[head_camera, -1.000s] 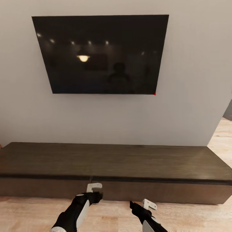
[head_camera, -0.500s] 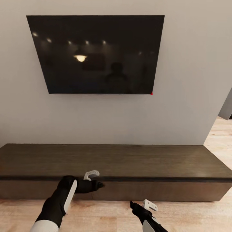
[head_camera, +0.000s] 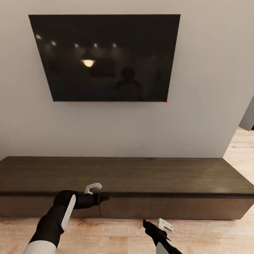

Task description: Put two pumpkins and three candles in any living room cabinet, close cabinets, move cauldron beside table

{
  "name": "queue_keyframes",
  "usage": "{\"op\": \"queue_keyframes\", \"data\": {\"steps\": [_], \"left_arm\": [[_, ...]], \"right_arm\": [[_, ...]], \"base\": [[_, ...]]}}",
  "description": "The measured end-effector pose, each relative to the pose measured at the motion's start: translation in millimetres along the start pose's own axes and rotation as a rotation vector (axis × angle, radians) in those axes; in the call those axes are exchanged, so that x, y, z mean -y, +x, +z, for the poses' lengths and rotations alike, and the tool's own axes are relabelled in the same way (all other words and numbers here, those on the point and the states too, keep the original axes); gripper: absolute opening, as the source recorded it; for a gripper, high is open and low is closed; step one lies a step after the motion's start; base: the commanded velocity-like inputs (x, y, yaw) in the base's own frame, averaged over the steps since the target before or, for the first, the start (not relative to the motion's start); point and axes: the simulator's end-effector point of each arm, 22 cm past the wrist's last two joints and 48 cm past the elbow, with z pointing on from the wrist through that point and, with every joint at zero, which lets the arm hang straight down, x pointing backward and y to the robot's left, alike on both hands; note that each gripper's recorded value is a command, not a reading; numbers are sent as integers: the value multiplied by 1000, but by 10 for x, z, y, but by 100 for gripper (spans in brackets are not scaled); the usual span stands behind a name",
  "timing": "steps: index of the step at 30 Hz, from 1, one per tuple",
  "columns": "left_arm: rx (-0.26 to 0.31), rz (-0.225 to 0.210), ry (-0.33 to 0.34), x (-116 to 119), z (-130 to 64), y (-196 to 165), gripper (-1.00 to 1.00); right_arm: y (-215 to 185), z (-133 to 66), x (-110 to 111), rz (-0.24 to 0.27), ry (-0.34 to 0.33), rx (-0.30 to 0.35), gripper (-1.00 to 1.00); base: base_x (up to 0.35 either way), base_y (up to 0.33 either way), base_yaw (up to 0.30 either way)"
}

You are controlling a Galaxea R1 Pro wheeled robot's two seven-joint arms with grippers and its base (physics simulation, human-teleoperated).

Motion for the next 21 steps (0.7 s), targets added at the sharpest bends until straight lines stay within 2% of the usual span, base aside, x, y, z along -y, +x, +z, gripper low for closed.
{"op": "queue_keyframes", "data": {"steps": [4,7,8,10,12,13,14,15,18,21], "left_arm": [[48,-63,106,127,-27,-84,100],[73,-82,153,121,-82,-139,100],[78,-87,179,154,-92,-148,100],[85,-94,239,264,-100,-152,100],[85,-94,281,347,-90,-129,100],[85,-95,292,361,-84,-117,100],[86,-96,296,357,-74,-105,100],[86,-96,300,341,-70,-93,100],[88,-93,289,220,-69,-65,100],[89,-92,284,145,-47,-31,100]], "right_arm": [[3,53,-24,0,-22,13,100],[-4,87,-132,4,-91,17,100],[-42,98,-155,22,-126,21,100],[-163,115,-117,111,-182,38,100],[-337,130,77,250,-207,72,100],[-435,133,184,323,-216,94,100],[-473,140,234,358,-222,105,100],[-549,140,308,419,-233,125,100],[-653,153,484,532,-246,155,100],[-687,178,610,592,-244,175,100]], "base": [[0,0,0],[0,0,0],[0,0,0],[0,0,0],[0,0,0],[0,0,0],[0,0,0],[0,0,0],[0,0,0],[0,0,0]]}}
